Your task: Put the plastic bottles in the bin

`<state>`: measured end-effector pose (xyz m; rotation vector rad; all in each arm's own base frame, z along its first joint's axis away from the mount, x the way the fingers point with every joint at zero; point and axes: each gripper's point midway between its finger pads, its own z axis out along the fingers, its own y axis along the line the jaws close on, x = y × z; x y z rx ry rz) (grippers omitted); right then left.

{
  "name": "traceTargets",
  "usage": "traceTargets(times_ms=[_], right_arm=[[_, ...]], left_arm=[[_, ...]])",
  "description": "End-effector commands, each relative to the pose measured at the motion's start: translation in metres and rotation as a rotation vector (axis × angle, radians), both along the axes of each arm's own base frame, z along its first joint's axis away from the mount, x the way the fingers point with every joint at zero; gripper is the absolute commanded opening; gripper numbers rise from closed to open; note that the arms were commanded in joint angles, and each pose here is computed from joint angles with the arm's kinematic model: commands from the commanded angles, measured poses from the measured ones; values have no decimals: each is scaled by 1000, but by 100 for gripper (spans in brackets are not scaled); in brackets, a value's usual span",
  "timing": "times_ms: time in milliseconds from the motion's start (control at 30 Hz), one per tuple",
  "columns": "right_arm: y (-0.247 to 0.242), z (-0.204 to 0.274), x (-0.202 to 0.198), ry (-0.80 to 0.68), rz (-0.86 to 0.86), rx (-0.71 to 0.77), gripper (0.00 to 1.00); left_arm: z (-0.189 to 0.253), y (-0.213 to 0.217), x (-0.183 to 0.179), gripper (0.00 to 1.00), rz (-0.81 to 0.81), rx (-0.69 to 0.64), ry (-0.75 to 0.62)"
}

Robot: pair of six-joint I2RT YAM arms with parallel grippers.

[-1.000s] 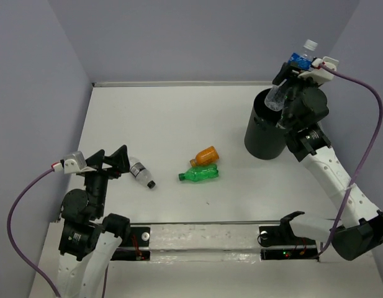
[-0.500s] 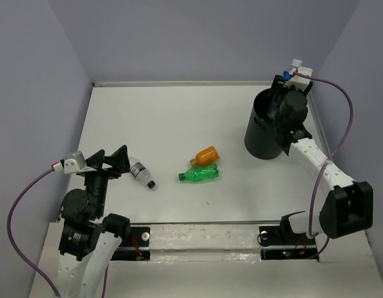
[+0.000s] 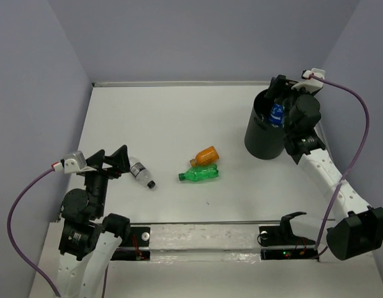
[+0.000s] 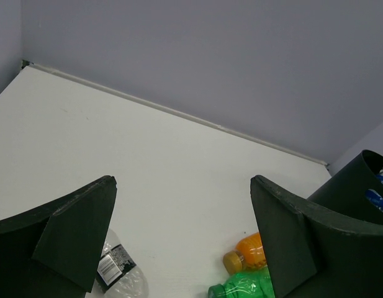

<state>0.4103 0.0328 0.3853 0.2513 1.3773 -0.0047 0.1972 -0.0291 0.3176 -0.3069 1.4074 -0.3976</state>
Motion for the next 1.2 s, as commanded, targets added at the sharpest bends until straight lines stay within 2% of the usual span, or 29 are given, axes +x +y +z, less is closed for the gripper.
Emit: traceTargets(times_ms=[0,33,67,133,167,200,233,300,467,500,533,600,633,700,867,1033,1167], right_arm=[[91,13,-18,21,332,48,89],[116,2,-20,57,388,35,88],[161,-6,-35,87,499,9,88],[210,-22,-50,139,622,-17,87],[239,-50,-50,216,677,-49,87],[275,-51,-67,231,779,-40,87],[302,-88,-68,339,828,-58,88],[354,-96,-93,390,968,-68,89],[447,-161,-129,538,1126,-196,95],[462,-193,-131,602,1136,-226,96],[479,-185,-136,588,1151,-216,97],[494,-203,-138,626,1154,-204,99],[501,-229,-136,669,1154,-216,99],[520,-234,-138,676,1185,-197,99],[545,-285,-145,761,1234,-232,99],[559,-303,-132,759,1203,-223,92],[562,-316,-103,710,1073,-252,84]], left_arm=[[18,-1,0,99,-4,-5,-43],[19,1,0,99,5,-6,-44],[19,2,1,99,13,-6,-42],[19,7,1,99,40,-7,-41],[21,10,0,99,52,-12,-45],[21,14,-1,99,73,-17,-47],[23,20,-2,99,107,-30,-49],[22,32,-3,99,170,-50,-41],[22,50,-8,99,266,-89,-30],[23,52,-10,99,278,-94,-34],[24,54,-11,99,288,-100,-40],[26,57,-15,99,297,-112,-52],[26,59,-16,99,303,-115,-55],[27,60,-18,99,307,-120,-59],[27,55,-16,99,280,-115,-64],[28,52,-17,99,263,-114,-69],[27,52,-18,99,259,-113,-69]])
